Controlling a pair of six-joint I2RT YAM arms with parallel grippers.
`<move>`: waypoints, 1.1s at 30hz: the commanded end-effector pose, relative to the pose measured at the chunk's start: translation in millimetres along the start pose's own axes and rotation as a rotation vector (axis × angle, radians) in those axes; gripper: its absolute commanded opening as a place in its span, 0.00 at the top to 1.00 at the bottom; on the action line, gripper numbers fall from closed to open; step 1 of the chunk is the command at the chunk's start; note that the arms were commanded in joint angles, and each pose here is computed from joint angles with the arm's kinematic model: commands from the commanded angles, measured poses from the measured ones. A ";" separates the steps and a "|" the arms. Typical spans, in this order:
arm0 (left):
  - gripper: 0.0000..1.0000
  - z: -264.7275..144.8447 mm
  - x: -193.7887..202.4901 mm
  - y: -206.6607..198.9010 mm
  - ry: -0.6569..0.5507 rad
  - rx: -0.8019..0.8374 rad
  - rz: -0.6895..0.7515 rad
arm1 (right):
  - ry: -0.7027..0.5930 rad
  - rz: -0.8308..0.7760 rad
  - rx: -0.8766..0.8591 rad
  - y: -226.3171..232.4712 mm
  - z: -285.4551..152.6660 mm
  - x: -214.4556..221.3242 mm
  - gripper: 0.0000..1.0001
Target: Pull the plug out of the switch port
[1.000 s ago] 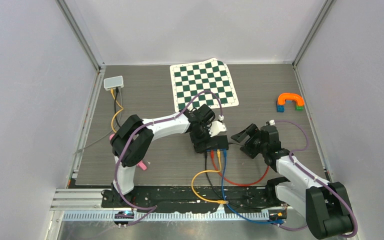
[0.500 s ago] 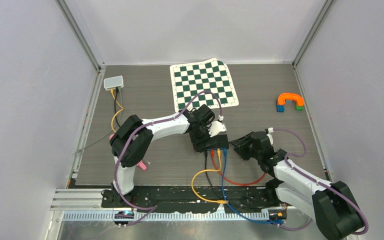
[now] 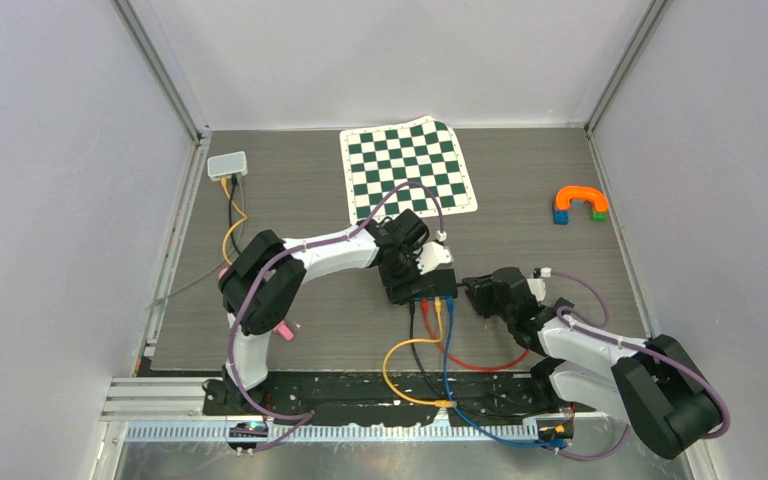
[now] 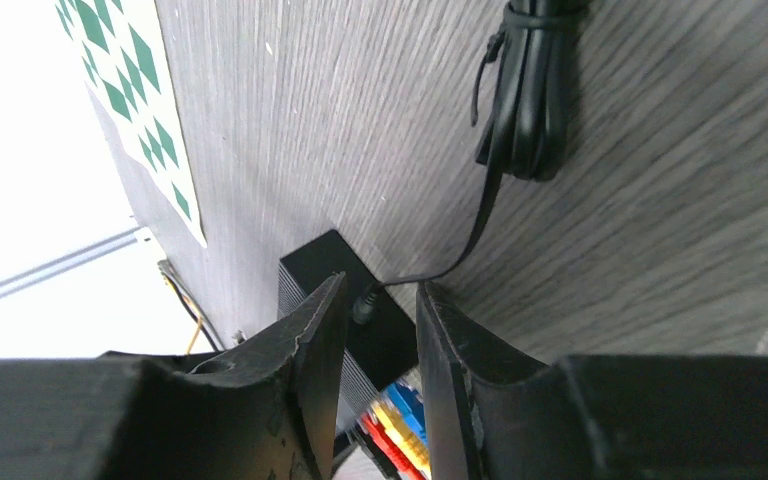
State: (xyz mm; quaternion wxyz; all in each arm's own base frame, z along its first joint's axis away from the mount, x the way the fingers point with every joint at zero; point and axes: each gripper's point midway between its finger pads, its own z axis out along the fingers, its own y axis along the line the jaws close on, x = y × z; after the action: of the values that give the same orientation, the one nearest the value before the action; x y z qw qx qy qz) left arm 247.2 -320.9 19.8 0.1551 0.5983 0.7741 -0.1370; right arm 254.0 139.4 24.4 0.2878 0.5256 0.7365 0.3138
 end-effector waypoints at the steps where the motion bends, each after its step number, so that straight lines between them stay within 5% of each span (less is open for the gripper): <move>1: 0.40 -1.5 7.0 -13.0 0.023 0.038 -0.031 | -0.021 0.012 0.039 -7.7 10.2 1.5 0.61; 9: 0.41 -1.9 7.1 -14.2 0.025 0.041 -0.033 | 0.015 0.033 0.061 -12.3 15.9 20.5 0.70; 18: 0.42 -4.8 9.1 -14.8 0.025 0.036 -0.036 | -0.042 0.031 0.067 -20.8 15.3 9.8 0.94; 33: 0.44 -1.9 22.0 -19.5 0.042 0.041 -0.043 | -0.066 -0.162 0.007 -1.3 14.2 5.6 0.95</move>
State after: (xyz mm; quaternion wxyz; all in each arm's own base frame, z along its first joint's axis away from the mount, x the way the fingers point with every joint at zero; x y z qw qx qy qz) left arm 244.3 -318.2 19.2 0.1601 0.5889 0.7806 -0.1352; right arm 261.4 157.1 18.3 0.2966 0.5243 0.7311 0.3204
